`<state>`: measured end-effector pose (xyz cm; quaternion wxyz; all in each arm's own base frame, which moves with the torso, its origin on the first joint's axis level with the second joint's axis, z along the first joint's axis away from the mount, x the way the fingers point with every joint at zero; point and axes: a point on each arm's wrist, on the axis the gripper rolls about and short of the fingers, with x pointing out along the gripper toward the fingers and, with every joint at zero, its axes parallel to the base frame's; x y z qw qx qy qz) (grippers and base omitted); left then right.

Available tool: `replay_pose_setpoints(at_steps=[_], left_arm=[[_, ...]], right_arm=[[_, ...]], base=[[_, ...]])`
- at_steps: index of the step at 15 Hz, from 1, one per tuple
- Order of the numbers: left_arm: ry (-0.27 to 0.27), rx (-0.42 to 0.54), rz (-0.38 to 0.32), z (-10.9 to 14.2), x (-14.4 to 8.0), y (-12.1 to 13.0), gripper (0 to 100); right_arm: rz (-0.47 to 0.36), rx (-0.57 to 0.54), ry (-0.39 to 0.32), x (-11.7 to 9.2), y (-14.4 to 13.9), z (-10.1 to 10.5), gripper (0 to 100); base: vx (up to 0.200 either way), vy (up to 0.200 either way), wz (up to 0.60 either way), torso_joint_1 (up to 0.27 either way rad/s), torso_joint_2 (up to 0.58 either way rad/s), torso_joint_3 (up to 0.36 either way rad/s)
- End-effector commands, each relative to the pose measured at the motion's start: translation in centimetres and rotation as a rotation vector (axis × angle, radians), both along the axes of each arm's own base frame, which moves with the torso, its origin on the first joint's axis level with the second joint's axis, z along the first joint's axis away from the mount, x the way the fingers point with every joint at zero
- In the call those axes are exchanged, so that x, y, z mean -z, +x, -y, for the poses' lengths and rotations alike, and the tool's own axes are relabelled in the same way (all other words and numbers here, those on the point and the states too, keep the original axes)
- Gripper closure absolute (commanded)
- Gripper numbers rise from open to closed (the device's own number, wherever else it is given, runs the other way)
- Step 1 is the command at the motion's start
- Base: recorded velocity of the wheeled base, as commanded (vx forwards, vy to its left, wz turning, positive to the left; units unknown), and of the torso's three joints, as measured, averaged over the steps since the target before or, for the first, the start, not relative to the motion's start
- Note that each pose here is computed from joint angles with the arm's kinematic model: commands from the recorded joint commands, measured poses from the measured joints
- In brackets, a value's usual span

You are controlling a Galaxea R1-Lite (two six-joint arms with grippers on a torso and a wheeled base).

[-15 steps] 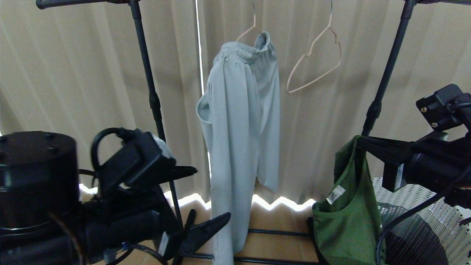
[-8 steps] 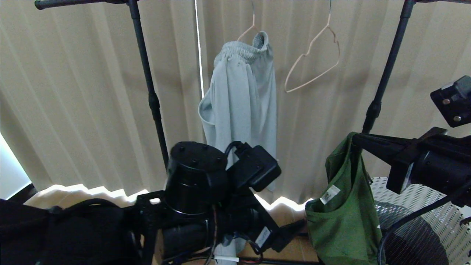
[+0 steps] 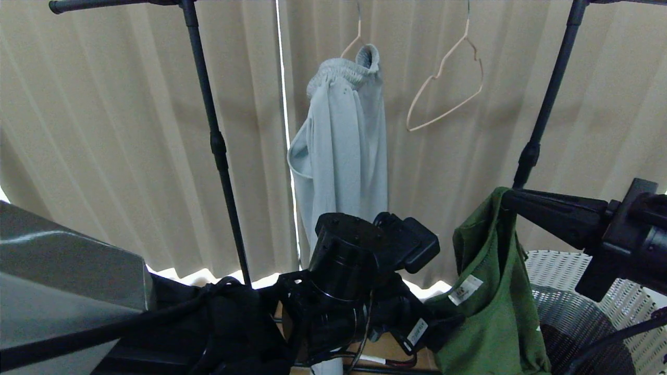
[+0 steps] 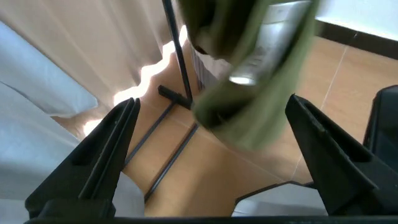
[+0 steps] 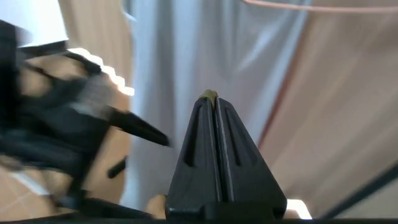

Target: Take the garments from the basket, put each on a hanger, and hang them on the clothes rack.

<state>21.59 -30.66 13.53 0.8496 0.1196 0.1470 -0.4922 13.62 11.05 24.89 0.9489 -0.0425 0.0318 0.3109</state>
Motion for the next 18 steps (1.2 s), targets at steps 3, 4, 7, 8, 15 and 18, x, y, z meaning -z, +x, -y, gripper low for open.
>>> replay_pose_setpoints(at_steps=[3, 4, 7, 8, 15, 18], left_arm=[[0.016, -0.032, -0.017, -0.2, 1.0, 1.2, 0], [0.02, -0.037, -0.02, -0.3, 1.1, 1.4, 0], [0.043, -0.049, -0.038, -0.5, 2.0, 1.8, 0], [0.047, -0.049, -0.04, -0.6, 2.2, 1.7, 0], [0.046, -0.016, -0.062, -0.3, 2.3, 0.4, 0], [0.054, -0.019, -0.073, -0.1, 2.8, 0.6, 0]], right_arm=[[0.036, -0.059, 0.035, -0.9, -1.5, 0.0, 100], [0.037, -0.059, 0.036, -0.9, -1.6, 0.1, 100], [0.048, -0.079, 0.057, -1.3, -2.0, 0.4, 100], [0.048, -0.086, 0.059, -1.3, -2.1, 0.5, 100], [0.039, -0.121, 0.09, -1.5, -2.3, 0.6, 100], [0.043, -0.161, 0.097, -1.7, -2.4, 0.6, 100]], base=[[0.0, 0.0, 0.0, 0.0, 0.0, 0.0], [0.0, 0.0, 0.0, 0.0, 0.0, 0.0], [0.0, 0.0, 0.0, 0.0, 0.0, 0.0], [0.0, 0.0, 0.0, 0.0, 0.0, 0.0], [0.0, 0.0, 0.0, 0.0, 0.0, 0.0], [0.0, 0.0, 0.0, 0.0, 0.0, 0.0]])
